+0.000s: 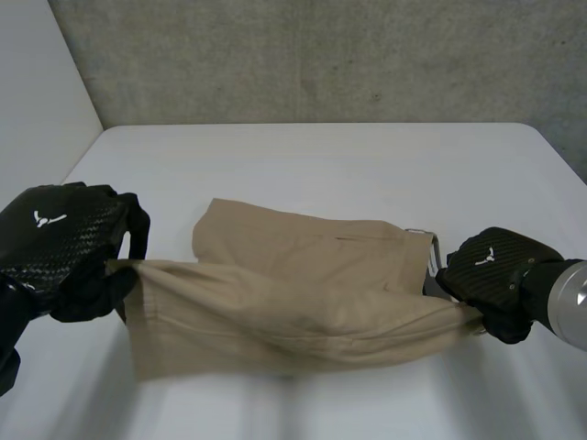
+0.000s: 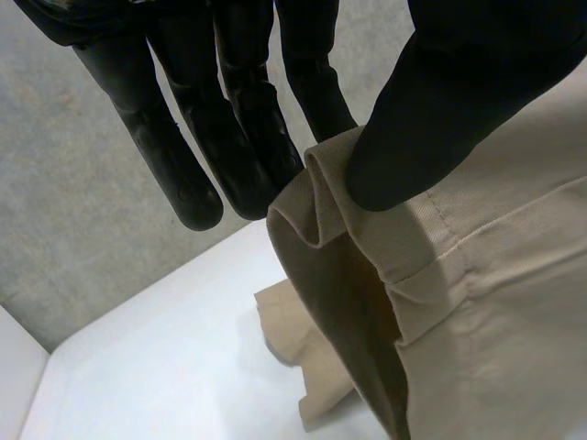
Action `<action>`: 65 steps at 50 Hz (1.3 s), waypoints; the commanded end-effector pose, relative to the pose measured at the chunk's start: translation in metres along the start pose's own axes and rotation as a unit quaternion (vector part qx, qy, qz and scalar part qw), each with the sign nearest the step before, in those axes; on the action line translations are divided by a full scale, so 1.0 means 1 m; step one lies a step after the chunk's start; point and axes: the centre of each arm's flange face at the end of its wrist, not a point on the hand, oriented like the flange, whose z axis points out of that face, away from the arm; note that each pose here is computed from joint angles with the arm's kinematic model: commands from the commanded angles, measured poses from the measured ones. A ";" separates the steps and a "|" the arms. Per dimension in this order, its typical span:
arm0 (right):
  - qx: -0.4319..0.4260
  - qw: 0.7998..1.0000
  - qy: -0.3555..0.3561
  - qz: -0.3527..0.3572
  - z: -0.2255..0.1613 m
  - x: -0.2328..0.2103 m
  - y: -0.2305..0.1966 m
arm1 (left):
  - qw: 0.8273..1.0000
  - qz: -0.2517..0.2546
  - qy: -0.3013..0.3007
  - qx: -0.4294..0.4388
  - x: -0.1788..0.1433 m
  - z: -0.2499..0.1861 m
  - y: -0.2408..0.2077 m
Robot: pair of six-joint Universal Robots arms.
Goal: Fold the shorts.
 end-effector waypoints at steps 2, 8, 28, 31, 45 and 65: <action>-0.004 1.000 -0.009 0.009 0.033 0.002 0.010 | 0.998 -0.022 0.000 -0.067 -0.014 0.049 0.034; 0.005 1.000 0.000 0.023 0.070 0.009 0.013 | 0.998 -0.016 -0.004 -0.059 -0.021 0.103 0.047; 0.099 0.984 0.138 0.048 0.170 0.034 -0.006 | 0.997 0.026 -0.072 -0.023 -0.021 0.273 0.084; 0.108 0.981 0.152 0.046 0.186 0.034 -0.003 | 0.996 0.044 -0.072 -0.005 -0.014 0.287 0.092; 0.141 0.972 0.181 0.042 0.214 0.024 -0.005 | 0.983 0.116 -0.105 0.094 -0.008 0.319 0.100; 0.202 0.939 0.235 0.146 0.131 0.060 -0.035 | 0.983 0.109 -0.080 0.127 0.012 0.237 0.040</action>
